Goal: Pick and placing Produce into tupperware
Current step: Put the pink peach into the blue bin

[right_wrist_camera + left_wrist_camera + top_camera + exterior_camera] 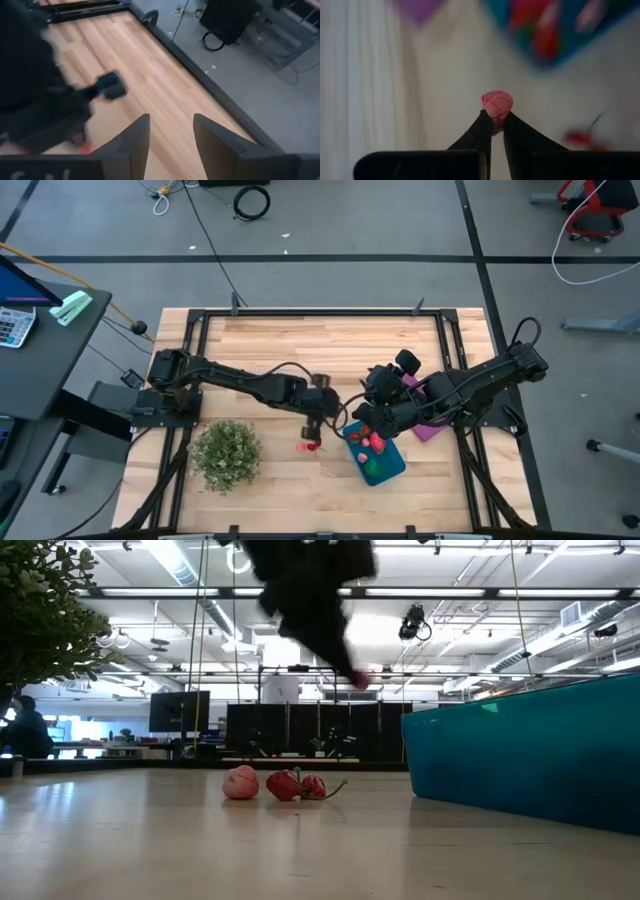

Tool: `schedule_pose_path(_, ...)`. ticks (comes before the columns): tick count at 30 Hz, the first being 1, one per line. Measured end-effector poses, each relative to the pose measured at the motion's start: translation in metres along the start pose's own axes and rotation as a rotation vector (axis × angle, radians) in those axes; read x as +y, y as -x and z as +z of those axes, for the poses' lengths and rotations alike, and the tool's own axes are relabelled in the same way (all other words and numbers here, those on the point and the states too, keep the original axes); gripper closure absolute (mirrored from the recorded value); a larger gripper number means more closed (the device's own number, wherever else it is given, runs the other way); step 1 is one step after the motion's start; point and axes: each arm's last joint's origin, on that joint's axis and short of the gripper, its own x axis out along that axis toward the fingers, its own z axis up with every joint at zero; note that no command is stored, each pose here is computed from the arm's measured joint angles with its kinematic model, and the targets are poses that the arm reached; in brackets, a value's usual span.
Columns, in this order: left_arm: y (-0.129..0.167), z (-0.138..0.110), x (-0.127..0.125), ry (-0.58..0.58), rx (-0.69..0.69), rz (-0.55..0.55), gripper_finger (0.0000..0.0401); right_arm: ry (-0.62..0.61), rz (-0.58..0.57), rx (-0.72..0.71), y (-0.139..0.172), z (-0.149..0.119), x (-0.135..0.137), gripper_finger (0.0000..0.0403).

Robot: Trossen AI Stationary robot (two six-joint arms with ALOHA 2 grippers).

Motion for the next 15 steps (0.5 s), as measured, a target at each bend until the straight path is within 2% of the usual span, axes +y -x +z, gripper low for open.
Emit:
schedule_pose_path(3, 0.005, 0.019, -0.013, -0.004, -0.146, -0.021, 0.0368, 0.001, -0.024, -0.023, 0.0, 0.001, -0.001, 0.0243)
schedule_pose_path(9, -0.006, 0.034, -0.041, -0.03, -0.304, -0.107, 0.0368, 0.005, -0.044, -0.039, 0.0, 0.001, -0.002, 0.0243)
schedule_pose_path(15, -0.037, 0.032, -0.061, -0.05, -0.309, -0.138, 0.0369, 0.003, -0.044, -0.038, 0.0, 0.001, -0.002, 0.0243)
